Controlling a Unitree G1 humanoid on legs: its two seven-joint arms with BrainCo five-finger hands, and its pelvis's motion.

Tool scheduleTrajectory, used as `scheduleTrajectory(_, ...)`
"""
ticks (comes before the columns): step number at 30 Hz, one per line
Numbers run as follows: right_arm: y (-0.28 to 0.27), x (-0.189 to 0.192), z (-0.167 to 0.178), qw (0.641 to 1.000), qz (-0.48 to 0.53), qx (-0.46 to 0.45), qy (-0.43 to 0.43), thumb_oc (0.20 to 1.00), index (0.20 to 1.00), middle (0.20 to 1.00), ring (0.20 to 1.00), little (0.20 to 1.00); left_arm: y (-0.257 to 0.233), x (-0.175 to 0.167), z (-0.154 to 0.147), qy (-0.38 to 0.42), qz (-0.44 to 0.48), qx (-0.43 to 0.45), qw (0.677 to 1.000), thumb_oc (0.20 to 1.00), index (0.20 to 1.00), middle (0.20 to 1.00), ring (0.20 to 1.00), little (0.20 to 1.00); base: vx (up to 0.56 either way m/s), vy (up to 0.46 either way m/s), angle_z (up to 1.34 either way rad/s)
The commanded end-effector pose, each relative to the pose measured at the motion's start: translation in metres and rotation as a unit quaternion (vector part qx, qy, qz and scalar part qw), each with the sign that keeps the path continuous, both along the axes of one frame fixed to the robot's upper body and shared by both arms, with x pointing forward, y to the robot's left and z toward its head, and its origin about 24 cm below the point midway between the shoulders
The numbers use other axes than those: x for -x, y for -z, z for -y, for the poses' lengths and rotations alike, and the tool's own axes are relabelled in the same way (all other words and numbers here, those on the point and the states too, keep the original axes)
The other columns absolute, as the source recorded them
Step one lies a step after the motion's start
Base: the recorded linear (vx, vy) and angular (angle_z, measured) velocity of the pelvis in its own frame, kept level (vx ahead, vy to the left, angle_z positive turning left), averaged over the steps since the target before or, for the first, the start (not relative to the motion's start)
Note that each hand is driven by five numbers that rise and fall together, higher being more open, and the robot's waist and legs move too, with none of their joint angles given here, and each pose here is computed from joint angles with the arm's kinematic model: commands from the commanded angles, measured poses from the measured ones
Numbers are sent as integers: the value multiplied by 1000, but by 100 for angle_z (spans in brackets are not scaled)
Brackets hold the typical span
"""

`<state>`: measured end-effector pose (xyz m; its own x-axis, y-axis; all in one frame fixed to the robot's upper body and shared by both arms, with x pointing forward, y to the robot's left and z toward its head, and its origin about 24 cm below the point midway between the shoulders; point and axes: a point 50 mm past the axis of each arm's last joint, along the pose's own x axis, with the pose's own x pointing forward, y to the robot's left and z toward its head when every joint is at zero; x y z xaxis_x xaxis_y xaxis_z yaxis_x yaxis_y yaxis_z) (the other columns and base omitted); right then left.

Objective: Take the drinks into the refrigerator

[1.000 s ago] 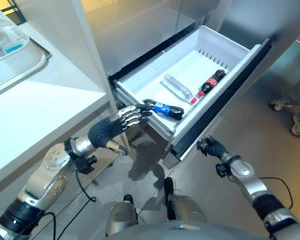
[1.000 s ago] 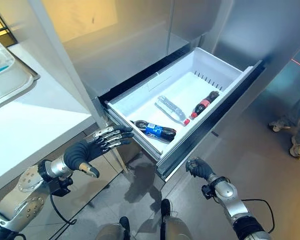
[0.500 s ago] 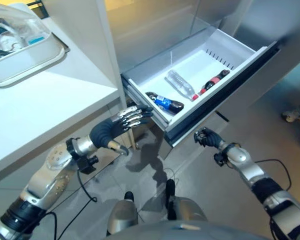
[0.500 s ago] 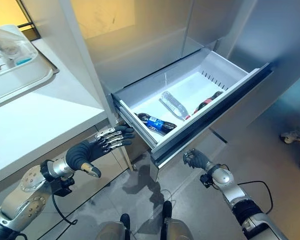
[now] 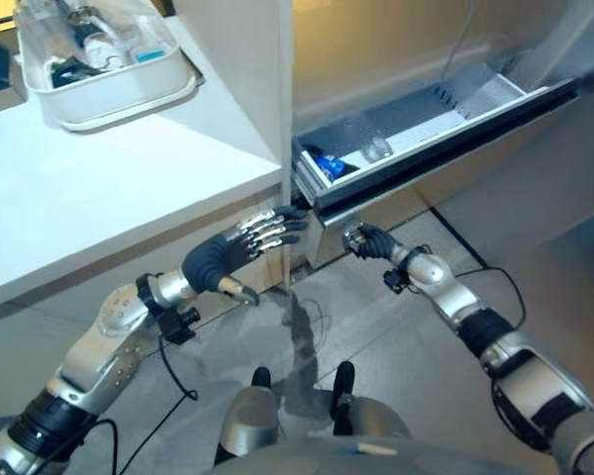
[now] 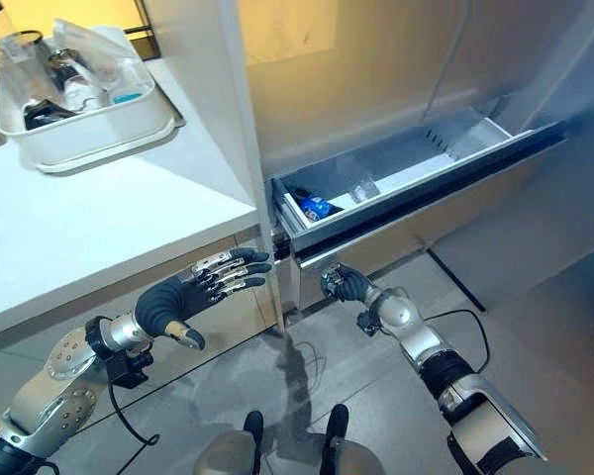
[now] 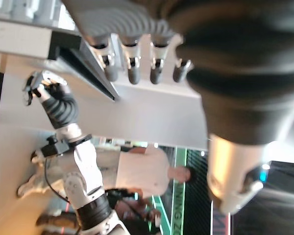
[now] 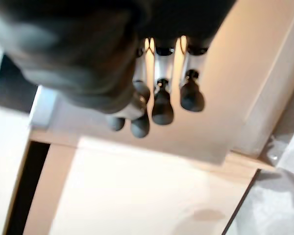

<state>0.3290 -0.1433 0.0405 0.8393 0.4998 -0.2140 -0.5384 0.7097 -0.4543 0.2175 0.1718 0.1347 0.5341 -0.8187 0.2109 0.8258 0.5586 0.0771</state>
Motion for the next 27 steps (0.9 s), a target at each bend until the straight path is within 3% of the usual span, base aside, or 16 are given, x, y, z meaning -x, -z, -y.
scheduleTrajectory(1,-30,-13,-7,998,60,-11,-20,200,200,200,200,200,-17,10,15,41,41,23,998,1000,1000,1000,1000,1000,-8,-17,6)
scheduleTrajectory(27,-3,43,56,988,48,-110,96,200,200,200,200,200,-12,10,2,-24,60,31,997,1000,1000,1000,1000,1000,-6,4,2)
